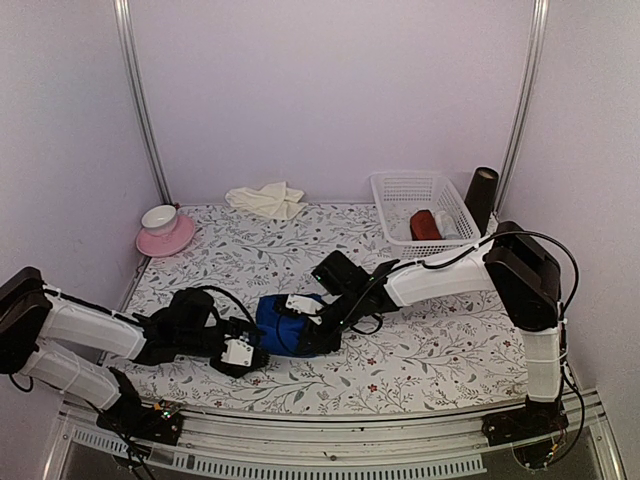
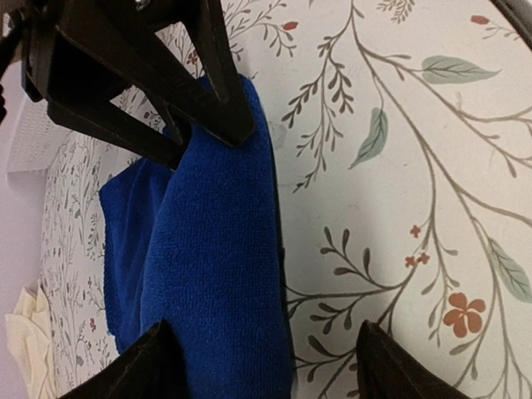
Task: Roll the towels
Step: Roll the towel at the center of the board, then pick up the towel from the center of the board.
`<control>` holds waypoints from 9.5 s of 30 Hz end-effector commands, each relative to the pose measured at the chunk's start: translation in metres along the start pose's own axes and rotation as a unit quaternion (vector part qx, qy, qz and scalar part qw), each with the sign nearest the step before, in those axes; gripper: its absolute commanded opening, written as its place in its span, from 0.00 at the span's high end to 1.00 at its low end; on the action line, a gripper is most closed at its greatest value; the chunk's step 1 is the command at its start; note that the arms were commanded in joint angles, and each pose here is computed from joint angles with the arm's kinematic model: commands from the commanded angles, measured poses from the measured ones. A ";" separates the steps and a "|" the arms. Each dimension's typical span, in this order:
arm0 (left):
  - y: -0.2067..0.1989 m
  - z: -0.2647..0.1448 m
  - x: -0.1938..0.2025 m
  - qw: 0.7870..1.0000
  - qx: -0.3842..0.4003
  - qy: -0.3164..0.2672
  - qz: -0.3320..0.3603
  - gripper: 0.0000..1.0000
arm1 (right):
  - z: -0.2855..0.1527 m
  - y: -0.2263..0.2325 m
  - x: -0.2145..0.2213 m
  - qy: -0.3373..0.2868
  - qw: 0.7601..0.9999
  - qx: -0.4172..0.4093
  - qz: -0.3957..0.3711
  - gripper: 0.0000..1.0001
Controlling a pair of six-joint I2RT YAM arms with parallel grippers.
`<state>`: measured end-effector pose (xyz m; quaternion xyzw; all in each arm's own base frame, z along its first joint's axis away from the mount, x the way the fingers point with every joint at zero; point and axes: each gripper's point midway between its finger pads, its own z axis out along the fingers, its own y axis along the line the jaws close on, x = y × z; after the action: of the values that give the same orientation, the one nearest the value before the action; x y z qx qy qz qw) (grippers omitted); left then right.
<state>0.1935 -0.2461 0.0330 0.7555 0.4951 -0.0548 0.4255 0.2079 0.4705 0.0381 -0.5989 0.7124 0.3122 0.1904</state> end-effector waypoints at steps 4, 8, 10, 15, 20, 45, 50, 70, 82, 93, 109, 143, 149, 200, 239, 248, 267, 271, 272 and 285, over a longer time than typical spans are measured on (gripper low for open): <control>0.012 0.009 0.006 0.999 -0.017 0.026 -0.018 0.29 | 0.014 -0.005 0.033 0.048 0.999 -0.006 0.025 0.66; 0.014 0.011 0.012 0.999 -0.023 0.038 -0.026 0.47 | 0.015 -0.005 0.034 0.050 0.998 -0.003 0.022 0.66; 0.015 0.012 0.014 0.998 -0.026 0.045 -0.029 0.59 | 0.014 -0.006 0.034 0.050 0.999 -0.001 0.021 0.66; 0.013 0.013 0.016 0.998 -0.015 0.054 -0.034 0.78 | 0.011 -0.010 0.031 0.049 0.999 0.012 0.016 0.65; -0.002 0.007 0.007 0.996 0.050 0.045 -0.059 0.86 | -0.004 -0.012 0.021 0.025 0.999 0.038 -0.007 0.51; -0.013 0.001 0.007 0.933 0.260 0.022 -0.249 0.88 | -0.038 0.064 -0.015 -0.101 0.952 0.131 -0.258 0.30; -0.014 0.003 0.011 0.918 0.287 0.022 -0.271 0.87 | -0.031 0.058 -0.021 -0.096 0.950 0.145 -0.260 0.29; -0.008 0.007 0.019 0.902 0.311 0.025 -0.298 0.79 | -0.002 -0.003 0.005 -0.020 0.954 0.218 -0.206 0.29; 0.014 0.006 0.024 0.911 0.278 0.018 -0.305 0.66 | 0.010 -0.025 0.020 0.017 0.963 0.214 -0.160 0.55; 0.049 -0.002 0.025 0.937 0.191 -0.001 -0.292 0.38 | 0.020 -0.014 0.022 0.034 0.977 0.162 -0.137 0.89; 0.038 -0.028 0.003 0.977 0.106 -0.043 -0.180 0.22 | 0.013 0.033 -0.003 0.025 0.999 0.005 -0.033 0.85; 0.011 0.010 0.035 0.933 0.204 0.036 -0.295 1.00 | -0.006 -0.042 -0.006 0.020 0.995 0.083 0.044 0.49; 0.009 0.018 0.045 0.926 0.211 0.058 -0.309 1.00 | -0.030 -0.026 -0.025 -0.036 0.996 0.076 -0.002 0.40; 0.052 0.011 0.064 0.935 0.121 0.075 -0.325 0.76 | 0.012 -0.030 0.014 0.004 0.992 0.109 -0.059 0.52; 0.047 -0.012 -0.018 0.978 0.108 -0.050 -0.170 0.48 | 0.009 -0.045 0.019 0.016 0.996 0.082 0.030 0.60; 0.036 -0.002 -0.010 0.975 0.135 -0.025 -0.177 0.51 | 0.009 -0.045 0.020 0.016 0.996 0.081 0.030 0.59; 0.033 0.025 0.035 0.962 0.107 0.070 -0.243 0.53 | -0.040 -0.046 -0.005 -0.041 0.991 0.112 0.057 0.32; 0.036 0.029 0.036 0.953 0.103 0.078 -0.274 0.56 | -0.069 -0.046 -0.012 -0.065 0.985 0.138 0.080 0.29; 0.036 0.031 0.035 0.951 0.103 0.079 -0.280 0.59 | -0.076 -0.048 -0.016 -0.073 0.983 0.147 0.087 0.28; 0.032 0.061 0.021 0.930 0.098 0.143 -0.325 0.73 | -0.082 -0.018 0.010 -0.171 0.933 0.068 0.310 0.28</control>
<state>0.2627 -0.2865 0.0305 0.6144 0.7149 -0.1515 0.2975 0.2425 0.3988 0.0825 -0.3559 0.8350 0.3219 0.2693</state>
